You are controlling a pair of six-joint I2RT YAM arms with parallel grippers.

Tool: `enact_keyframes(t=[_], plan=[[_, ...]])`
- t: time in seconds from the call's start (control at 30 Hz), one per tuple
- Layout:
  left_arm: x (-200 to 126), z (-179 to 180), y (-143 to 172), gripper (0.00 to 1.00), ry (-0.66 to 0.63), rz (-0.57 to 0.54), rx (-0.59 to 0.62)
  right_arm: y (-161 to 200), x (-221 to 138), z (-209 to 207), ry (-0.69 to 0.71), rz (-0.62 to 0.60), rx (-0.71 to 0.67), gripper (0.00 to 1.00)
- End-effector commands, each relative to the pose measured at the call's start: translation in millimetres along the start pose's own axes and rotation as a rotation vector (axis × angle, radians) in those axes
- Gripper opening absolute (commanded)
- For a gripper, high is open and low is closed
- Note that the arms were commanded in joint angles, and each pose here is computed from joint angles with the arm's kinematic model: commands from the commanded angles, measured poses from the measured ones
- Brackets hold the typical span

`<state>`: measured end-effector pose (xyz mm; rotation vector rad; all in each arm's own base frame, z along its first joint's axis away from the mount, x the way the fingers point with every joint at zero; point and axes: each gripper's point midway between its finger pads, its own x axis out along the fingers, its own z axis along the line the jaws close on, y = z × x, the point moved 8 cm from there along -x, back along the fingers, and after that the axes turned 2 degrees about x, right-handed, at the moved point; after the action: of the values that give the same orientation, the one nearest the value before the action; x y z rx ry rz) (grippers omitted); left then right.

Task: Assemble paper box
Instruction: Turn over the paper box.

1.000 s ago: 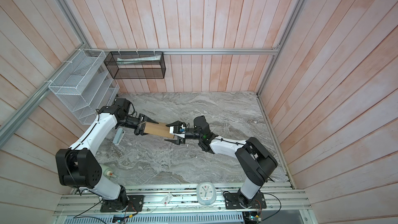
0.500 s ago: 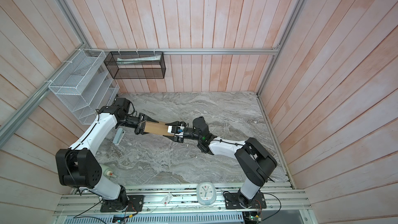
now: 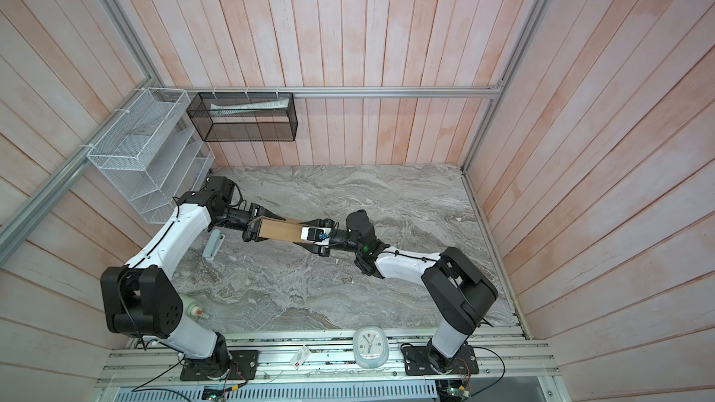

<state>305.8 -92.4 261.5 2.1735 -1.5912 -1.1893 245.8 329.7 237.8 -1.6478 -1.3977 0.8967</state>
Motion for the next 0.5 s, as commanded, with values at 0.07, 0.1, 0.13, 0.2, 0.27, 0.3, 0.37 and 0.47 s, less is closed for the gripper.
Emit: enact_keyframes(t=[0.07, 0.1, 0.13, 0.2, 0.27, 0.3, 0.37, 0.47], plan=[[5, -5, 4, 0.37, 0.034, 0.044, 0.062, -2, 5, 7, -0.005, 0.005, 0.007, 0.43], [5, -4, 3, 0.37, 0.031, 0.044, 0.06, -2, 5, 7, -0.004, 0.008, 0.006, 0.43], [5, -4, 1, 0.38, 0.032, 0.042, 0.062, -2, 5, 7, -0.005, 0.007, 0.006, 0.43], [4, -3, -1, 0.4, 0.033, 0.039, 0.063, -3, 4, 8, -0.003, 0.009, 0.003, 0.42], [2, -3, -3, 0.43, 0.04, 0.032, 0.071, -2, 3, 8, 0.002, 0.013, -0.001, 0.42], [0, -3, -5, 0.44, 0.043, 0.029, 0.074, -2, 3, 8, 0.004, 0.015, -0.002, 0.41], [-3, -3, -8, 0.48, 0.044, 0.019, 0.079, -2, 2, 8, 0.005, 0.019, -0.004, 0.41], [-7, -2, -12, 0.51, 0.049, 0.007, 0.086, -2, 1, 8, 0.013, 0.023, -0.006, 0.4]])
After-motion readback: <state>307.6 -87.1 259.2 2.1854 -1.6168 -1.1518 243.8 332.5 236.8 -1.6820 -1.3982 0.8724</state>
